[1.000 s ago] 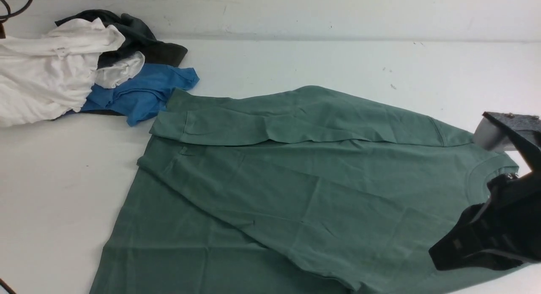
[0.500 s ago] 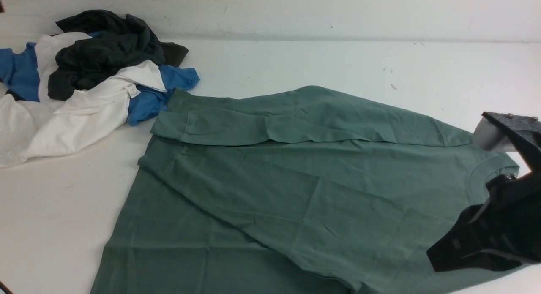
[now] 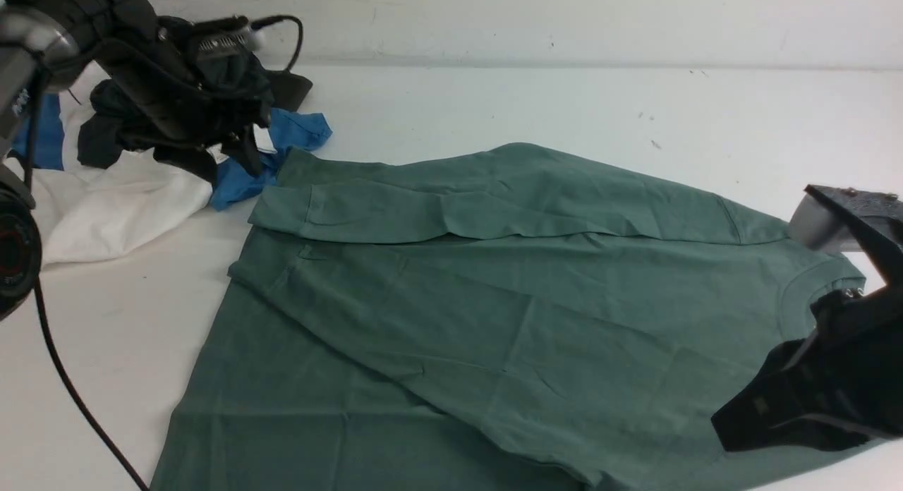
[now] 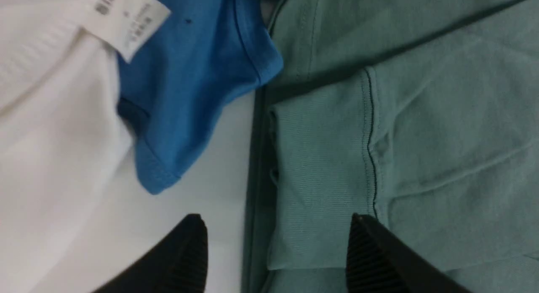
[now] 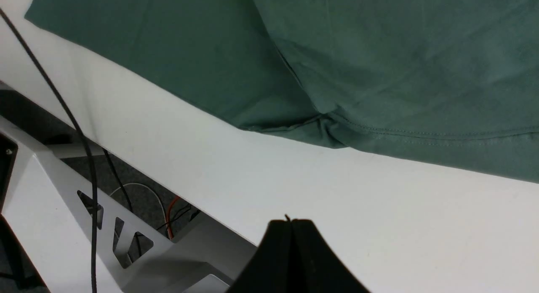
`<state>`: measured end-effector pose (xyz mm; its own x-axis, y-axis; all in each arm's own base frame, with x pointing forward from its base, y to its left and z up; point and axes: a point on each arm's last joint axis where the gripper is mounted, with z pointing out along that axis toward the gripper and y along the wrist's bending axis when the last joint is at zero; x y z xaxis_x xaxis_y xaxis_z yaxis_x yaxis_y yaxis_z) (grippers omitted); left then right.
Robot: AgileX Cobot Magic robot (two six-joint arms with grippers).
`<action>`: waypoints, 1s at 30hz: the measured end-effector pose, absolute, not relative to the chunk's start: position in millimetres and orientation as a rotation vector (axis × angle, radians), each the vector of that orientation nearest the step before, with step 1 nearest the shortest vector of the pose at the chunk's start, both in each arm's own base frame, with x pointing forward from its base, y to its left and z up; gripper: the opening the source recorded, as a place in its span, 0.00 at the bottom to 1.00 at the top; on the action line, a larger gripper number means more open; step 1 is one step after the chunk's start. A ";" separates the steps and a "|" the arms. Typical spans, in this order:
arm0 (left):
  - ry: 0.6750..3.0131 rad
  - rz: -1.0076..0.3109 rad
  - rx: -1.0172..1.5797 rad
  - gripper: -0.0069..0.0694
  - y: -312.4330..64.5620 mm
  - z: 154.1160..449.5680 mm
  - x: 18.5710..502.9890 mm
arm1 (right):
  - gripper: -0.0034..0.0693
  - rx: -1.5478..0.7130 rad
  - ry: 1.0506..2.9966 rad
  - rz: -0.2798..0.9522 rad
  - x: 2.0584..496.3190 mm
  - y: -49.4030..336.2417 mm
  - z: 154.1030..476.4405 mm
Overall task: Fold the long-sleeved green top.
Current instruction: Use the left arm to clamp the cuff farthest from it
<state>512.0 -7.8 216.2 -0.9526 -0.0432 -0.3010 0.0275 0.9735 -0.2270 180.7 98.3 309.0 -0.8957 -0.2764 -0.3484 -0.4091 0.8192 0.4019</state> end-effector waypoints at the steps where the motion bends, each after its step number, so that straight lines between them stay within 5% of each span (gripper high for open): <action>1: 2.824 -0.334 -0.012 0.64 -11.8 208.8 513.7 | 0.03 -0.524 2.729 0.693 180.7 98.3 309.0; 6: 2.868 -0.345 -0.026 0.64 -21.0 178.3 519.3 | 0.03 -0.520 2.730 0.694 180.7 98.3 309.0; 14: 2.865 -0.370 -0.038 0.58 -23.2 168.3 522.2 | 0.03 -0.513 2.718 0.691 181.9 98.4 309.3; 18: 2.851 -0.373 -0.040 0.43 -24.0 168.7 523.3 | 0.03 -0.506 2.707 0.688 183.1 98.5 309.7; 19: 2.851 -0.373 -0.035 0.31 -24.0 168.7 523.3 | 0.03 -0.505 2.704 0.687 183.3 98.6 309.7; 22: 2.849 -0.367 0.002 0.15 -24.0 168.7 523.3 | 0.03 -0.503 2.701 0.686 183.7 98.6 309.8; 30: 2.798 -0.352 0.070 0.10 -24.0 191.5 521.1 | 0.03 -0.496 2.688 0.683 184.9 98.7 310.2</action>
